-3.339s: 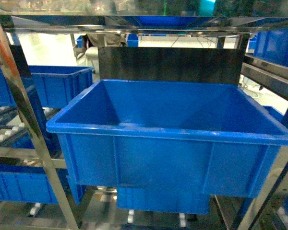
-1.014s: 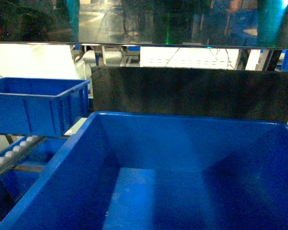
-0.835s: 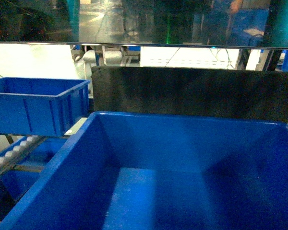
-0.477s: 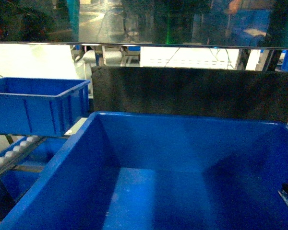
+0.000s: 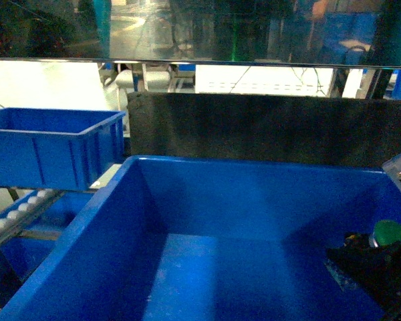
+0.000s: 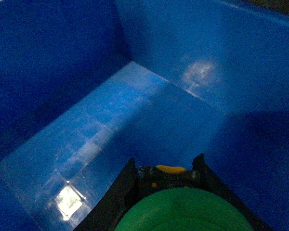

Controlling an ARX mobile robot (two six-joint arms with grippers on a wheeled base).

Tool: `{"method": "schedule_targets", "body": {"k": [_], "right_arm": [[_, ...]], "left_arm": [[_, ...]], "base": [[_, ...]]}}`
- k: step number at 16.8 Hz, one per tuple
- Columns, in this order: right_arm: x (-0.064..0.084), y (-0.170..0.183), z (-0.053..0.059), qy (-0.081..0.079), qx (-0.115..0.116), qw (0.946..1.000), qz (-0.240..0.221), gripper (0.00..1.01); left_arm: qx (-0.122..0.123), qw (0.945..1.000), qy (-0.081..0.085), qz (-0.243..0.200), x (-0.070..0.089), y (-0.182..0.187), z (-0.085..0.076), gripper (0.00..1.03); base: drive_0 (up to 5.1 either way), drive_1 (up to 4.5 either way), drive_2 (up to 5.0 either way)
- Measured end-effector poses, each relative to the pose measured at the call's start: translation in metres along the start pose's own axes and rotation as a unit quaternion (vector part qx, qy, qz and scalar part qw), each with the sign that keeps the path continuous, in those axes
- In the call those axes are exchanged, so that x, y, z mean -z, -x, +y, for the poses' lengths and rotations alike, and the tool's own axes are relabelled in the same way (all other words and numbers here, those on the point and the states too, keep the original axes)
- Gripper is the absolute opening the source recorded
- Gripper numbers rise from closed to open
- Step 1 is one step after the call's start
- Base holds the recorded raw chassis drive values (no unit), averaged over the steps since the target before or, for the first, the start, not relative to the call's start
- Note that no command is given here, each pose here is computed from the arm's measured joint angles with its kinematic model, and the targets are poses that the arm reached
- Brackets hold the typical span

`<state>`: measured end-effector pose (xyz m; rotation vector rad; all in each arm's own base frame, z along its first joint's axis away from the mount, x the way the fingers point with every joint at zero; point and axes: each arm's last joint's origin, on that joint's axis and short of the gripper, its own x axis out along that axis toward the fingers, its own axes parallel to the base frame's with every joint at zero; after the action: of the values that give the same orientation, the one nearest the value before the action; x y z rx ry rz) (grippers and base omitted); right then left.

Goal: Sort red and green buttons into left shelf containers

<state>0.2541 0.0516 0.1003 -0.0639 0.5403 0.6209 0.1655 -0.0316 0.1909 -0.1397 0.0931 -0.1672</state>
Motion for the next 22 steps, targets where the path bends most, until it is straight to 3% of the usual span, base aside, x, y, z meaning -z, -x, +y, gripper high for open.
{"method": "schedule_targets", "body": {"k": [3, 5, 7, 12, 17, 19, 22], "right_arm": [[0.007, -0.008, -0.002, -0.015, 0.007, 0.9995, 0.026, 0.29], [0.006, -0.008, -0.002, -0.012, 0.014, 0.9995, 0.024, 0.3], [0.006, -0.007, -0.002, -0.011, 0.014, 0.9997, 0.019, 0.46], [0.011, 0.001, -0.006, -0.022, 0.027, 0.9994, -0.003, 0.98], [0.003, 0.045, -0.008, -0.013, 0.045, 0.9966, -0.067, 0.98], [0.005, 0.064, -0.003, -0.013, 0.042, 0.9962, -0.074, 0.98], [0.005, 0.105, 0.009, -0.026, 0.039, 0.994, -0.099, 0.98]], "left_arm": [[0.0, 1.0, 0.0, 0.0, 0.0, 0.0, 0.0, 0.24], [0.0, 1.0, 0.0, 0.0, 0.0, 0.0, 0.0, 0.24], [0.0, 1.0, 0.0, 0.0, 0.0, 0.0, 0.0, 0.24], [0.0, 1.0, 0.0, 0.0, 0.0, 0.0, 0.0, 0.24], [0.0, 1.0, 0.0, 0.0, 0.0, 0.0, 0.0, 0.24], [0.0, 1.0, 0.0, 0.0, 0.0, 0.0, 0.0, 0.24], [0.0, 1.0, 0.0, 0.0, 0.0, 0.0, 0.0, 0.24]], "base": [[0.0, 0.0, 0.0], [0.0, 0.0, 0.0], [0.0, 0.0, 0.0], [0.0, 0.0, 0.0], [0.0, 0.0, 0.0], [0.0, 0.0, 0.0], [0.0, 0.0, 0.0]]}}
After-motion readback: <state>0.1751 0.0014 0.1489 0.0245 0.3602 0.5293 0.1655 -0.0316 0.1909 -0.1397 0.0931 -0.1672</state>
